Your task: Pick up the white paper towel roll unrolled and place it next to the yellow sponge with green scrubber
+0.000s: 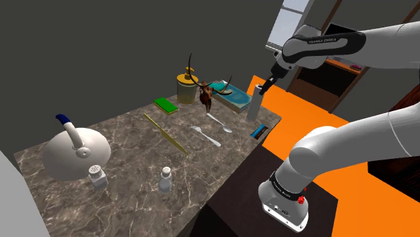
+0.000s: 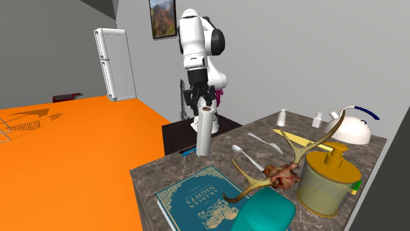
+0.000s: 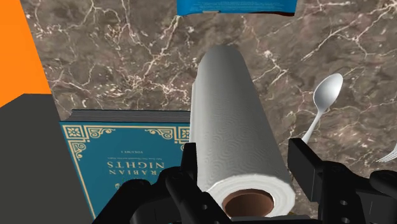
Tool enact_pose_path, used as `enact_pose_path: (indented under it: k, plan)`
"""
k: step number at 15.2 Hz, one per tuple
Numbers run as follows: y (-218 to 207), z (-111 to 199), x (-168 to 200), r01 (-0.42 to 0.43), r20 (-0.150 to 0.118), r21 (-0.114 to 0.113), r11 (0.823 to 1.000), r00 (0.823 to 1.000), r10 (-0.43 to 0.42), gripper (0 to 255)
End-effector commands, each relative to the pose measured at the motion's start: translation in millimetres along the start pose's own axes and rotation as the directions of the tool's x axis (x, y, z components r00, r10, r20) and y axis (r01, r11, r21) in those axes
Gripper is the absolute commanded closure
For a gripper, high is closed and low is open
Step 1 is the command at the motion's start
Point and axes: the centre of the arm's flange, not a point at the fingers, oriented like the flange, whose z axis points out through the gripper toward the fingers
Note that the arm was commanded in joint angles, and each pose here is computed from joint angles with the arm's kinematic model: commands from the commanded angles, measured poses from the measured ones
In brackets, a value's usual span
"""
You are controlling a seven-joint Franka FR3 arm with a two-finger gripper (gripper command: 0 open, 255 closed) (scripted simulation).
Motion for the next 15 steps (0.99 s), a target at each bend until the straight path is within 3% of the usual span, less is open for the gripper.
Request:
enact_pose_path:
  k: [1, 15]
  plan:
    - [0, -11, 1, 0.0, 0.0, 0.0, 1.0, 1.0, 0.0, 255]
    - [0, -83, 16, 0.0, 0.0, 0.0, 1.0, 1.0, 0.0, 255]
